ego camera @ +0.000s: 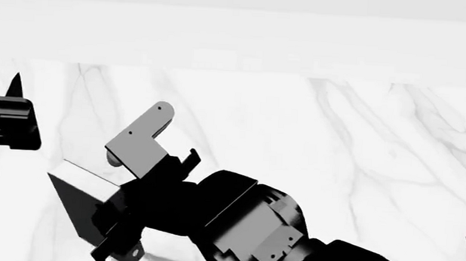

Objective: Pick up the book on the left and place it on top of the shelf.

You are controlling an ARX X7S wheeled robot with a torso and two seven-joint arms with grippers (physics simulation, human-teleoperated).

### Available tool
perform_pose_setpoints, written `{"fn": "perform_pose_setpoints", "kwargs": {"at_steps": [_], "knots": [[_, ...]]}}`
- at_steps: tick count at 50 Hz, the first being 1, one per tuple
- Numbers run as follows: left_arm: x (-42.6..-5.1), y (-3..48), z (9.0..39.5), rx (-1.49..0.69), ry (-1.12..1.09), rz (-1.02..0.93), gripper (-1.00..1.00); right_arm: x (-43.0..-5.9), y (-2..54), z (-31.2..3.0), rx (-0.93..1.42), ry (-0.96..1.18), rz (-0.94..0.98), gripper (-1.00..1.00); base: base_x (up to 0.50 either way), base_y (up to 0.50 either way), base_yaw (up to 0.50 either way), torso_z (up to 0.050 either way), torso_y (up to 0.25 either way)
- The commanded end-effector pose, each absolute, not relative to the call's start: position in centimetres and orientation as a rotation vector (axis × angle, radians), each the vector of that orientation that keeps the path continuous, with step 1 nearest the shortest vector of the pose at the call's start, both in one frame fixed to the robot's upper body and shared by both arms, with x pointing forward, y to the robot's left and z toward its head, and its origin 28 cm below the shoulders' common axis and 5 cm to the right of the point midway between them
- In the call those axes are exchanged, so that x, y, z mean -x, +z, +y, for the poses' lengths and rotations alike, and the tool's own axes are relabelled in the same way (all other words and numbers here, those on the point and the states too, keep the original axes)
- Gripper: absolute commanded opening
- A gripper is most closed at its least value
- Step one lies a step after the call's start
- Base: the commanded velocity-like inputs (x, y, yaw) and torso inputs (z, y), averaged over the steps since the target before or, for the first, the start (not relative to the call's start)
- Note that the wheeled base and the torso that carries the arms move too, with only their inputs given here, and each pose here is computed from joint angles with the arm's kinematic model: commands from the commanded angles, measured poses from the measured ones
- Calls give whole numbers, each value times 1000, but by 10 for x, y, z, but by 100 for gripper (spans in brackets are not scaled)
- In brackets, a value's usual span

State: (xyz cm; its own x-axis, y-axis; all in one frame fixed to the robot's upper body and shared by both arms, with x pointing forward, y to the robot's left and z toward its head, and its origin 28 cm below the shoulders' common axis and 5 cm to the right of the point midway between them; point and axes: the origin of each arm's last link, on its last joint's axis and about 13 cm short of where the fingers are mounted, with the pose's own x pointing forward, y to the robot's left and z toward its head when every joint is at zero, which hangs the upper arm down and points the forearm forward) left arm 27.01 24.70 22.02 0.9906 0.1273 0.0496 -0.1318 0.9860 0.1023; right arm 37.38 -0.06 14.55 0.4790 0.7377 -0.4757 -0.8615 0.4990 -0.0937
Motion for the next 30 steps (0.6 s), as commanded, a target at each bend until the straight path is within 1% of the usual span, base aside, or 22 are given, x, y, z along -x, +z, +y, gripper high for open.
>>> {"fn": "perform_pose_setpoints", "kwargs": {"at_steps": [1,5,6,7,8,9,10,11,15,17,18,22,28,30], "knots": [[-269,222,247,-105,133,-49,100,-376,213,-13,418,883,214,-100,0,0,0,0,0],[-269,222,247,-105,134,-49,100,-374,236,-24,514,784,144,-100,0,0,0,0,0],[-269,222,247,-105,134,-49,100,-378,243,-28,610,710,84,-100,0,0,0,0,0],[-269,222,247,-105,133,-49,100,-378,248,-30,575,706,116,-100,0,0,0,0,0],[-269,222,247,-105,132,-50,100,-378,252,-32,593,683,106,-100,0,0,0,0,0],[-269,222,247,-106,131,-50,100,-379,256,-34,669,619,54,-100,0,0,0,0,0],[-270,221,247,-108,131,-50,100,-382,256,-38,809,517,-26,-100,0,0,0,0,0],[-270,221,247,-106,131,-50,100,-384,258,-41,896,439,-65,-100,0,0,0,0,0],[-270,222,247,-98,129,-52,100,-391,264,-51,1151,229,-178,-100,0,0,0,0,4],[-269,223,247,-94,123,-57,100,-391,266,-53,1178,200,-182,-100,0,0,0,0,0],[-268,223,247,-90,119,-65,100,-393,268,-56,1244,144,-211,-100,0,0,0,0,0],[-267,224,248,-71,103,-71,100,-401,271,-64,1383,15,-255,-100,0,0,0,0,0],[-267,224,248,-67,95,-70,100,-414,281,-82,1471,-143,-238,-100,-2,0,0,0,236],[-267,224,248,-71,98,-70,100,-417,284,-87,1475,-166,-223,-100,-5,0,0,0,250]]}}
